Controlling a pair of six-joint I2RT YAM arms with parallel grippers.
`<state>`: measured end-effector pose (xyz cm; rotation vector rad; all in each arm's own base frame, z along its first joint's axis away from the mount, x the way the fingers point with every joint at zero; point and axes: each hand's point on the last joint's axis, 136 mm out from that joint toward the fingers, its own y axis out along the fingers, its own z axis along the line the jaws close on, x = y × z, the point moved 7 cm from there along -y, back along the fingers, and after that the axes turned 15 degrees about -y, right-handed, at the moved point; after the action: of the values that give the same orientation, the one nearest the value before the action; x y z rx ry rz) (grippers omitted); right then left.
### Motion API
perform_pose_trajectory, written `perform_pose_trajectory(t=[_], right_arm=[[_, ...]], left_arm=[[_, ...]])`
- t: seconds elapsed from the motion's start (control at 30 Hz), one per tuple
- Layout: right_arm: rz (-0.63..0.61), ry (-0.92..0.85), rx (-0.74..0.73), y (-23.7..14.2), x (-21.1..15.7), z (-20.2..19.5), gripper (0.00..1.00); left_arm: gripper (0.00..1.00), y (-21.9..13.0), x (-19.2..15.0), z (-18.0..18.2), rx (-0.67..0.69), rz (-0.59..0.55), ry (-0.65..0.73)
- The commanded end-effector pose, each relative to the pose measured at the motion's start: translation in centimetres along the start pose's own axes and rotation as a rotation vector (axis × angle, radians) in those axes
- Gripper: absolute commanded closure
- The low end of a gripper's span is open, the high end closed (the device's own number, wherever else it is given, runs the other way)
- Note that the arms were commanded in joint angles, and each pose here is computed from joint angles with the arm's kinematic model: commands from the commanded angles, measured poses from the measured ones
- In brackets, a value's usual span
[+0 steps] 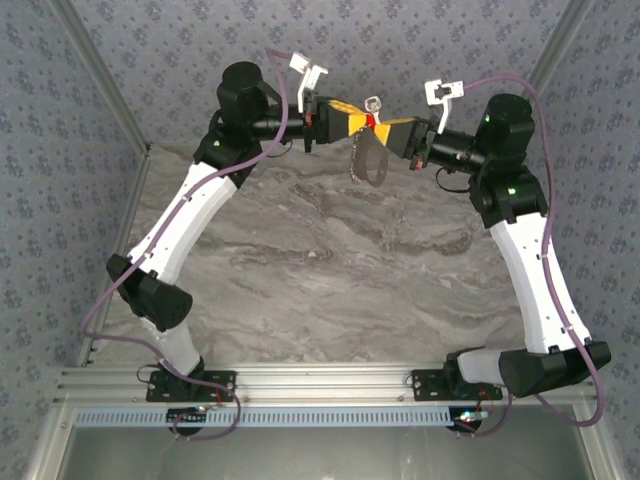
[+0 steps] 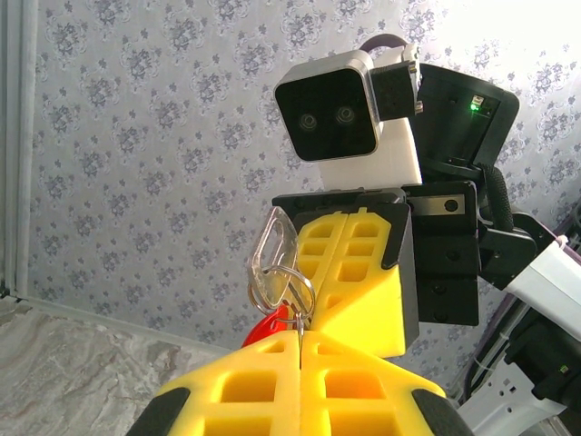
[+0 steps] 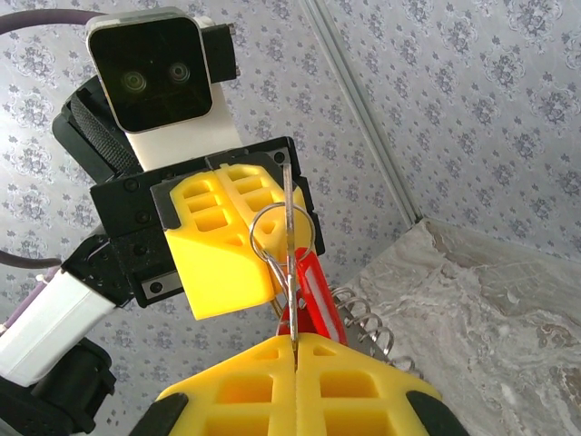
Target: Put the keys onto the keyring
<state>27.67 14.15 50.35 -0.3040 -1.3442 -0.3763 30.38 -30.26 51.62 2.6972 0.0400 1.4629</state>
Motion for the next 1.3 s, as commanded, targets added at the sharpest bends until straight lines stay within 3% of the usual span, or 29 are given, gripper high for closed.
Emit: perform_pose_trajectory(t=[0.0, 0.43, 0.53, 0.63, 0.93, 1.27], right_arm=[[-0.024, -0.013, -0.009, -0.5, 0.4, 0.1, 1.0], [0.01, 0.044, -0.037, -1.1, -2.0, -0.6, 1.0], [0.001, 0.05, -0.055, -1.6, -2.1, -0.8, 0.8], [-0.013, 0.047, -0.077, -2.2, -1.8, -0.9, 0.68], [-0.074, 0.035, -0.067, -2.6, -0.5, -1.1, 0.5], [-0.052, 0.033, 0.022, -1.1, -0.7, -0.4, 0.41]], left_arm=[[1.0, -0.7, 0.8, -2.3, -0.025, -0.017, 0.067], [1.0, -0.8, 0.9, -2.5, -0.028, -0.018, 0.079], [1.0, -0.8, 0.9, -2.5, -0.031, -0.015, 0.078], [1.0, -0.7, 0.9, -2.5, -0.037, -0.007, 0.075], [1.0, -0.5, 0.9, -2.7, -0.071, 0.021, 0.07], [1.0, -0.5, 1.0, -3.4, -0.108, 0.043, 0.068]])
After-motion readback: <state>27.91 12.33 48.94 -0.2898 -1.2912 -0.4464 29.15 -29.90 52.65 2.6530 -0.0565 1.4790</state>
